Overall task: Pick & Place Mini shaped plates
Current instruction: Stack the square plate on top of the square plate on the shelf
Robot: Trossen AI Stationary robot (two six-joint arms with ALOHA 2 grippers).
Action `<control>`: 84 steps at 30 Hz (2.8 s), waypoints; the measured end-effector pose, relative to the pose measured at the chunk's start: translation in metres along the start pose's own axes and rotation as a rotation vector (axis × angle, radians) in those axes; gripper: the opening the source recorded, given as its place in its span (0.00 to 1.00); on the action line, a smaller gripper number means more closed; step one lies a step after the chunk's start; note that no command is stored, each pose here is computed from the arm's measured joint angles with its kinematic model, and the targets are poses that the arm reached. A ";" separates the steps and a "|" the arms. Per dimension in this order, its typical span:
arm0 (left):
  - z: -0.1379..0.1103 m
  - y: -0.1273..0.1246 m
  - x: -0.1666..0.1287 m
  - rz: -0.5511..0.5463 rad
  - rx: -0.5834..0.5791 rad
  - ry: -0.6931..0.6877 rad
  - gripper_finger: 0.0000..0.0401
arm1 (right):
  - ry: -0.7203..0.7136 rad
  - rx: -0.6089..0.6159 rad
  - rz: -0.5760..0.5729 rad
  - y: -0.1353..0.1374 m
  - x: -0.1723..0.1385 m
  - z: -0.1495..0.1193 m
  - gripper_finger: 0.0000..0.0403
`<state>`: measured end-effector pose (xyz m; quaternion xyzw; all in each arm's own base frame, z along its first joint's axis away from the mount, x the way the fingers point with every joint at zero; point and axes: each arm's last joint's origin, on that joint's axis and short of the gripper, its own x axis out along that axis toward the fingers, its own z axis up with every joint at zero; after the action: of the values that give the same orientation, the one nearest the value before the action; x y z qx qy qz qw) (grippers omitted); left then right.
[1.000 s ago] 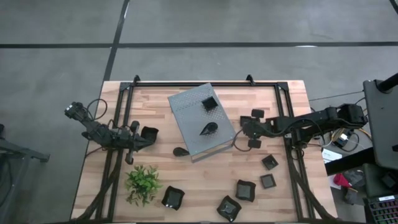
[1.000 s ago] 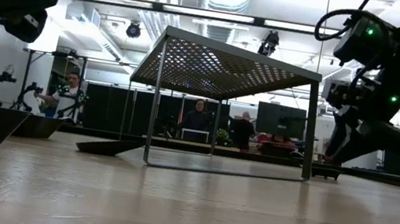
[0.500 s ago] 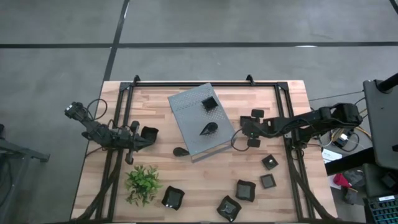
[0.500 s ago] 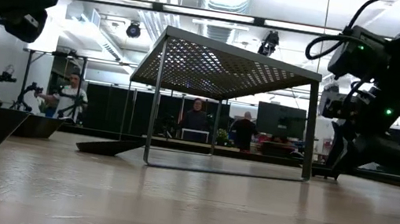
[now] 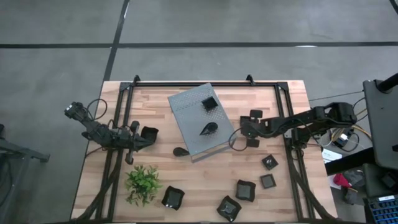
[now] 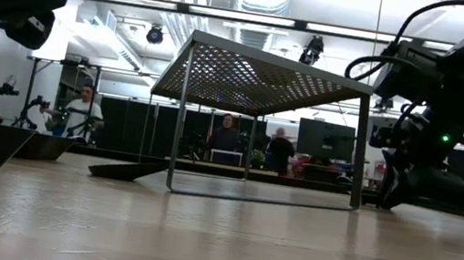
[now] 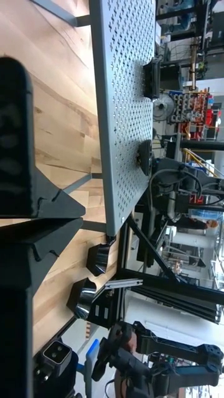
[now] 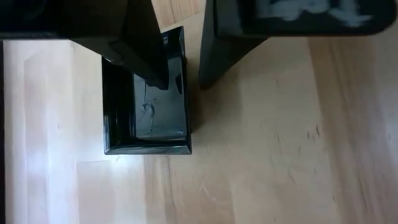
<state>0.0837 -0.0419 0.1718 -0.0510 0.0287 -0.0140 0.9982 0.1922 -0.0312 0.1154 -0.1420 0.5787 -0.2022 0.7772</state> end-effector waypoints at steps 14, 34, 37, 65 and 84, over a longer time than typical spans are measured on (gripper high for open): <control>0.000 0.000 0.000 0.000 0.000 0.000 0.00 | -0.040 0.036 -0.007 -0.008 -0.014 0.008 0.02; 0.000 0.000 0.000 0.000 0.000 0.000 0.00 | -0.204 0.201 -0.286 -0.046 -0.070 0.031 0.02; 0.000 0.000 0.000 0.000 0.000 0.000 0.00 | -0.246 0.159 -0.297 -0.053 -0.083 0.038 0.02; 0.000 0.000 0.000 0.000 0.000 0.000 0.00 | -0.426 -0.397 -0.247 -0.043 -0.127 0.156 0.02; 0.000 0.000 0.000 0.000 0.000 0.000 0.00 | -0.316 -0.451 -0.180 -0.066 -0.094 0.179 0.02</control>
<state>0.0837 -0.0420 0.1718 -0.0512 0.0287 -0.0142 0.9982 0.3301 -0.0462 0.2762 -0.3921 0.4657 -0.1118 0.7854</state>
